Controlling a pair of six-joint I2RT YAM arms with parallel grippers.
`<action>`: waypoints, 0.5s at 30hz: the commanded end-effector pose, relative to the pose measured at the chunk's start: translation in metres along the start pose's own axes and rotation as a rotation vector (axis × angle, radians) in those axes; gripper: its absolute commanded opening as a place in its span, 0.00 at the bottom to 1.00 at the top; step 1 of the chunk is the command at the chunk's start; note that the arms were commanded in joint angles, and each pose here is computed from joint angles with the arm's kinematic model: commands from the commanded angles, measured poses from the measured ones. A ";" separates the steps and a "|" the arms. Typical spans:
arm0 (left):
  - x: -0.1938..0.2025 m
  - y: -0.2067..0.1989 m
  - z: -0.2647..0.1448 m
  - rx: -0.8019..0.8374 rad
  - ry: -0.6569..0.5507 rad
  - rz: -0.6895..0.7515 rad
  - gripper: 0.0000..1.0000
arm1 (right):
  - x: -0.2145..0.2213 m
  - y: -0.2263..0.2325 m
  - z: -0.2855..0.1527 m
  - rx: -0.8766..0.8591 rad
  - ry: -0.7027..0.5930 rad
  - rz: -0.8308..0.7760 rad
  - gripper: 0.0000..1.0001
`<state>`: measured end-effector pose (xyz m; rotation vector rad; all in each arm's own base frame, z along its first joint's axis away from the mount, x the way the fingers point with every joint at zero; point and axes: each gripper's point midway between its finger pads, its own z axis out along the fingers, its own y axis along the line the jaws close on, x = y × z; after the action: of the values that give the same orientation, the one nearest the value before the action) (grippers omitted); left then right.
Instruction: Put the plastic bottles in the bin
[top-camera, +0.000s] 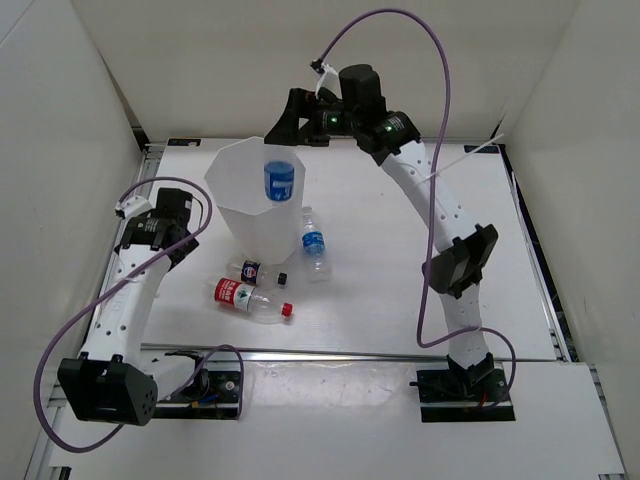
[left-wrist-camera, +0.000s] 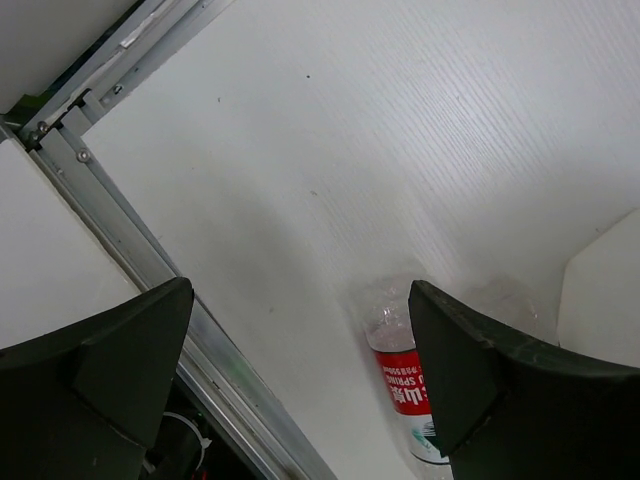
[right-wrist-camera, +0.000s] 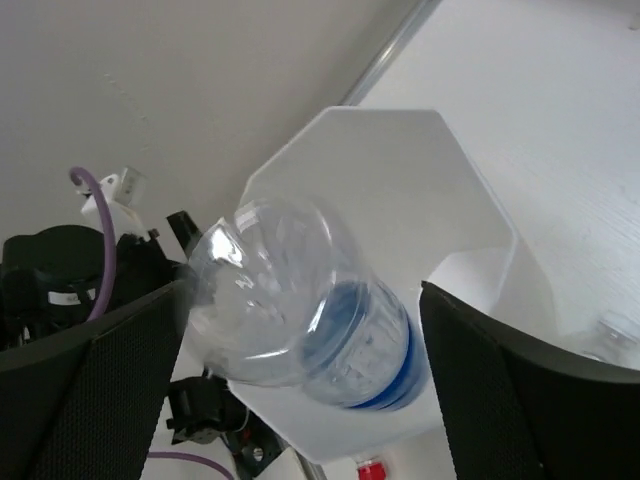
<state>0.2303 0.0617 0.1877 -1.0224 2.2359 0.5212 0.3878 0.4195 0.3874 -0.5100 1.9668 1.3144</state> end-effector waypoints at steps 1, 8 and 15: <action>-0.001 -0.009 -0.005 0.070 -0.014 0.020 1.00 | -0.030 0.026 -0.049 0.079 -0.119 -0.123 1.00; 0.006 -0.001 -0.014 0.086 -0.039 0.041 1.00 | -0.036 -0.066 -0.140 0.527 -0.291 0.007 1.00; 0.024 -0.006 -0.009 0.139 -0.005 0.069 1.00 | 0.136 -0.149 -0.111 0.513 0.230 0.143 1.00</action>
<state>0.2152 0.0453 0.1754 -0.8965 2.2876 0.4433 0.3954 0.2420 0.3282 -0.0912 2.1515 0.7785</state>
